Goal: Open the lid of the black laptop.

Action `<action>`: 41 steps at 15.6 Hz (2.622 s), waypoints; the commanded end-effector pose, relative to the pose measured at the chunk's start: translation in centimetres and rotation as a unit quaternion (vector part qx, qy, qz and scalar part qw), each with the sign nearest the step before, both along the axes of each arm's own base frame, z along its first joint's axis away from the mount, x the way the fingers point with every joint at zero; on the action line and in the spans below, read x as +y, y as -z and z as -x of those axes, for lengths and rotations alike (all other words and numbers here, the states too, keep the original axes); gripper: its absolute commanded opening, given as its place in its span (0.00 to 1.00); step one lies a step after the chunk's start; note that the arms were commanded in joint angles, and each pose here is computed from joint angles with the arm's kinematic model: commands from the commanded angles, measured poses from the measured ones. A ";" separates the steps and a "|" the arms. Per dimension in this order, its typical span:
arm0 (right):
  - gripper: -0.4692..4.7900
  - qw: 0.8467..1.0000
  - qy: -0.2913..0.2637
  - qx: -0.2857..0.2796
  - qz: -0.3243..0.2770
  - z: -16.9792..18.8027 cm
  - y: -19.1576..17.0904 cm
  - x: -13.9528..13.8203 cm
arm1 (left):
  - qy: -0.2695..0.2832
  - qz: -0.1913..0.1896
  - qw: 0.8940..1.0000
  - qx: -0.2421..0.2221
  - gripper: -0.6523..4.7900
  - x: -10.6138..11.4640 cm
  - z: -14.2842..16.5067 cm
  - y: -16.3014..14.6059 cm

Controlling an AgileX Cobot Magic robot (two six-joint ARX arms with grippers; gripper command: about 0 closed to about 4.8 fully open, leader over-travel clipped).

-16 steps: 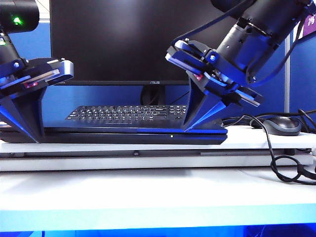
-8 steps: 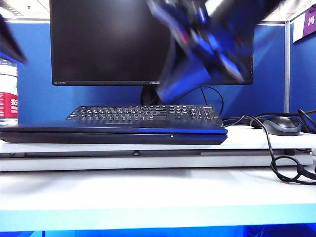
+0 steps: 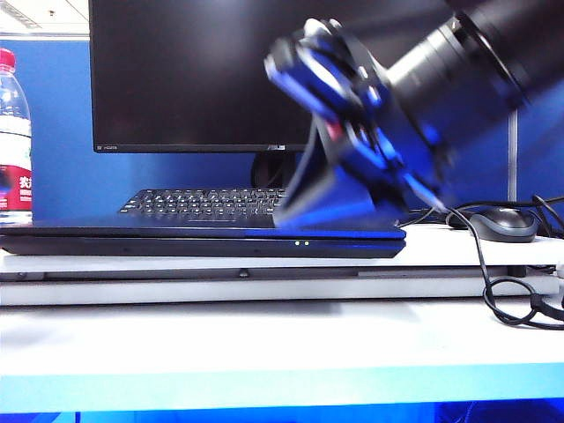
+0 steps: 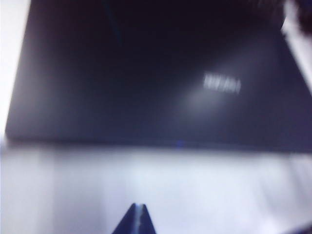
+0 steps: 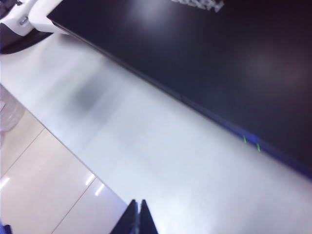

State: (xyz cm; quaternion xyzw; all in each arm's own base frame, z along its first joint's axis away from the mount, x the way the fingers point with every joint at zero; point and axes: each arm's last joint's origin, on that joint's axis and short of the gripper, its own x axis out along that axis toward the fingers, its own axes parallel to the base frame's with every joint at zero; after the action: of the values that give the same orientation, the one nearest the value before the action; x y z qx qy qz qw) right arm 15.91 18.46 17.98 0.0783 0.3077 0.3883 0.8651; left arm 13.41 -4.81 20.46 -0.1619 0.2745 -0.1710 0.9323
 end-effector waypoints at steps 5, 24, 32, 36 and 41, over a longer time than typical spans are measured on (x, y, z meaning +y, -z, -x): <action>0.09 0.997 0.040 -0.051 -0.031 -0.2 -0.2 -0.3 | -0.037 0.005 0.997 -0.061 0.11 0.2 0.0 3.6; 0.09 0.996 0.078 -0.048 -0.016 -1.0 0.0 -1.1 | -0.009 -0.009 0.992 -0.124 0.11 0.1 -0.1 6.6; 0.09 0.996 0.079 -0.047 -0.017 -1.0 0.0 -1.1 | 0.013 -0.027 0.988 -0.151 0.11 -0.3 -1.3 6.8; 0.09 0.996 0.079 -0.047 -0.017 -1.0 0.0 -1.1 | 0.016 -0.044 0.987 -0.153 0.11 -0.3 -1.3 6.9; 0.09 0.996 0.079 -0.047 -0.017 -1.0 0.0 -1.1 | 0.016 -0.046 0.983 -0.175 0.11 -0.4 -1.6 6.7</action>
State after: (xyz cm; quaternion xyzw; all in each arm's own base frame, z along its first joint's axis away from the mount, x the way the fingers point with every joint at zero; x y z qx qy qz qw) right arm 16.90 17.25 17.70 0.0925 0.2601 0.3245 0.9047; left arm 14.86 -5.18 13.49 -0.0845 0.1306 -0.1973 0.9679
